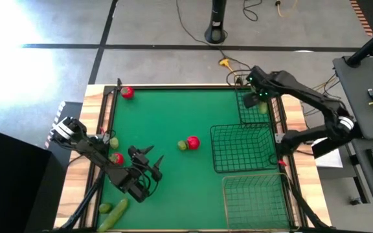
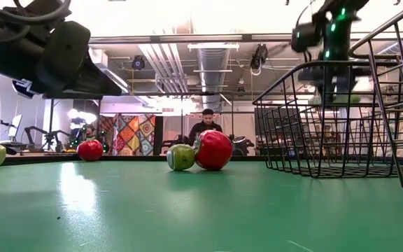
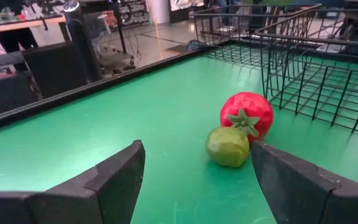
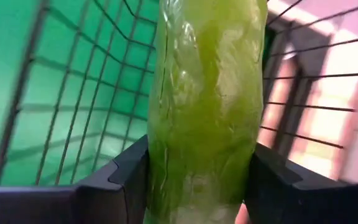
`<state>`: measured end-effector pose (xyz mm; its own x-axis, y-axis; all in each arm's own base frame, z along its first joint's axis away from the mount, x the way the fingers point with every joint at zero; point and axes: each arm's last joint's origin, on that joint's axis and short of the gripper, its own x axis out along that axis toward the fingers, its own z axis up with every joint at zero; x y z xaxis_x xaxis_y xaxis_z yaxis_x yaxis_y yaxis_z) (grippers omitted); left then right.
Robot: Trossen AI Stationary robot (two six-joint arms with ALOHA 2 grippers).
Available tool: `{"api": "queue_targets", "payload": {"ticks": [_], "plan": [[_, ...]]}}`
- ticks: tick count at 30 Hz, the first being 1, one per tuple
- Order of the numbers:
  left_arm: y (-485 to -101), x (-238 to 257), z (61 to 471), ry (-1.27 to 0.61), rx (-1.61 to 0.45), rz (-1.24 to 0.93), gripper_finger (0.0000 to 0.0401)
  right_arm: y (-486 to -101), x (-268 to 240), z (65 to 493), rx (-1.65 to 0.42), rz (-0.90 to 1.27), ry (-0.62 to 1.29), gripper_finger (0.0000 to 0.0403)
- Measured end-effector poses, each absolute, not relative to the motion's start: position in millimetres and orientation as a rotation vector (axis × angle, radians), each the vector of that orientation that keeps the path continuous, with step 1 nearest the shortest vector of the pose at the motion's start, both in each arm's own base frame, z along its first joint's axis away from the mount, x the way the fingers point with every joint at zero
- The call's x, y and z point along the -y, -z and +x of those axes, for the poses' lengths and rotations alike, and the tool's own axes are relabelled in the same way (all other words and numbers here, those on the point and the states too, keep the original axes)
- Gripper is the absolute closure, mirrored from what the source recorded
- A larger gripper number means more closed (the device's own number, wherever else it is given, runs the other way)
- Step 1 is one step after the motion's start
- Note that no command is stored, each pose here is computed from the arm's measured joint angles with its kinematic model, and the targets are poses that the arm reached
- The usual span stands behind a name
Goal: Sort produce into baskets
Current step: Put the top cucumber into the top black wire basket
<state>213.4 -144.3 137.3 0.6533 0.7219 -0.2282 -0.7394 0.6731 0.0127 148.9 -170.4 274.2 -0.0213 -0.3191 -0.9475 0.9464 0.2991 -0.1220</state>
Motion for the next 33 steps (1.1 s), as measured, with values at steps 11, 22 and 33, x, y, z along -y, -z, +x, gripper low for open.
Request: {"api": "queue_targets", "payload": {"ticks": [11,22,33], "plan": [[-142.9,152.6,215.2,-0.786,-0.307,-0.123,0.0125,-222.4,222.9,158.3,-1.332,0.797,1.155,0.0212],[-144.6,153.7,216.8,-0.783,-0.296,-0.141,0.0125,-209.9,253.5,170.4,-1.511,0.881,1.027,0.0211],[-145.0,153.6,216.7,-0.783,-0.297,-0.14,0.0125,-215.9,270.2,169.7,-1.467,0.949,0.992,0.0211]]}}
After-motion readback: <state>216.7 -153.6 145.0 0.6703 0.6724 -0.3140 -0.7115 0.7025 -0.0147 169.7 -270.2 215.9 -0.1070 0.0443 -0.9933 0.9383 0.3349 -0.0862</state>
